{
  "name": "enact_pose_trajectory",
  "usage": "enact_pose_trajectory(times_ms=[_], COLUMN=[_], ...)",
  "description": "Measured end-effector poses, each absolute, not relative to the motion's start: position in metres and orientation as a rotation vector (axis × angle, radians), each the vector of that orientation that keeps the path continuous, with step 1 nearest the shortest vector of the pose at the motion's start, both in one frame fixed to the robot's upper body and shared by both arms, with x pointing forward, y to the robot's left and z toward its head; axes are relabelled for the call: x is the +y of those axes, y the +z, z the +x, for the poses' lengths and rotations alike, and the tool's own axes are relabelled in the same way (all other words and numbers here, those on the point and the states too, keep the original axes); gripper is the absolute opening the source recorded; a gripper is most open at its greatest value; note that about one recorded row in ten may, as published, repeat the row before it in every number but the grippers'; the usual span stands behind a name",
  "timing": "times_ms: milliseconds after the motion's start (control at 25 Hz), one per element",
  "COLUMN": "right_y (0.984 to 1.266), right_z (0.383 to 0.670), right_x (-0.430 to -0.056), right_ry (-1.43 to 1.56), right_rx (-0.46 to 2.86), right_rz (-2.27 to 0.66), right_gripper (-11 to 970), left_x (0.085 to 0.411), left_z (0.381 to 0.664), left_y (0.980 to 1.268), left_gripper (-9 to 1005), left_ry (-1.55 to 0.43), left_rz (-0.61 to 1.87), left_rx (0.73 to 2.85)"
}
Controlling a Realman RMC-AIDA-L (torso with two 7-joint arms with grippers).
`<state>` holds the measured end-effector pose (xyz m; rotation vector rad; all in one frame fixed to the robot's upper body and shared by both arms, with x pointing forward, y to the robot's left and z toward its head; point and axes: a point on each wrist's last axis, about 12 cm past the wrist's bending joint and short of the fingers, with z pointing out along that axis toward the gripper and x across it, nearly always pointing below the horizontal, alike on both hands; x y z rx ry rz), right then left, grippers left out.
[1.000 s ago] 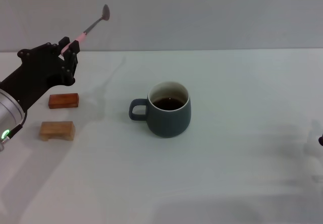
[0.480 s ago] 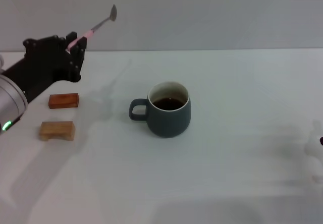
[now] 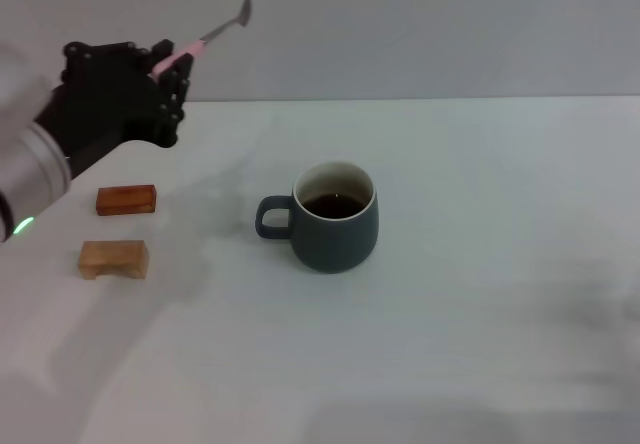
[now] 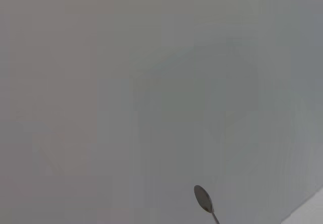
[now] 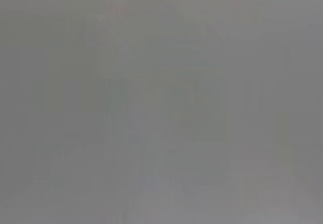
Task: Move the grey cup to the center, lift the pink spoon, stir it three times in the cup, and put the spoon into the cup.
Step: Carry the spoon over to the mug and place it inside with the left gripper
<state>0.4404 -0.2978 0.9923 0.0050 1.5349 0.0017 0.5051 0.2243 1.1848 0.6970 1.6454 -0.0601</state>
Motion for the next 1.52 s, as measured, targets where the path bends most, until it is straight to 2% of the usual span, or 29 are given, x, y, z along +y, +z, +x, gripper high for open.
enact_pose_trajectory(times_ms=[400, 960, 1520], right_y=[0.991, 0.992, 0.991], right_z=[0.428, 0.426, 0.423], right_x=[-0.306, -0.309, -0.312], right_ry=[-0.033, -0.044, -0.053], right_rx=[1.529, 1.520, 1.524], right_rz=[0.040, 0.052, 0.066], right_gripper=[-1, 0, -1], left_x=[0.207, 0.191, 0.191], left_z=[0.512, 0.514, 0.520], left_y=[1.191, 1.211, 1.220], left_gripper=[138, 138, 139], left_ry=[0.001, 0.022, -0.020], left_rz=[0.797, 0.916, 1.036], left_rx=[1.646, 1.610, 1.642])
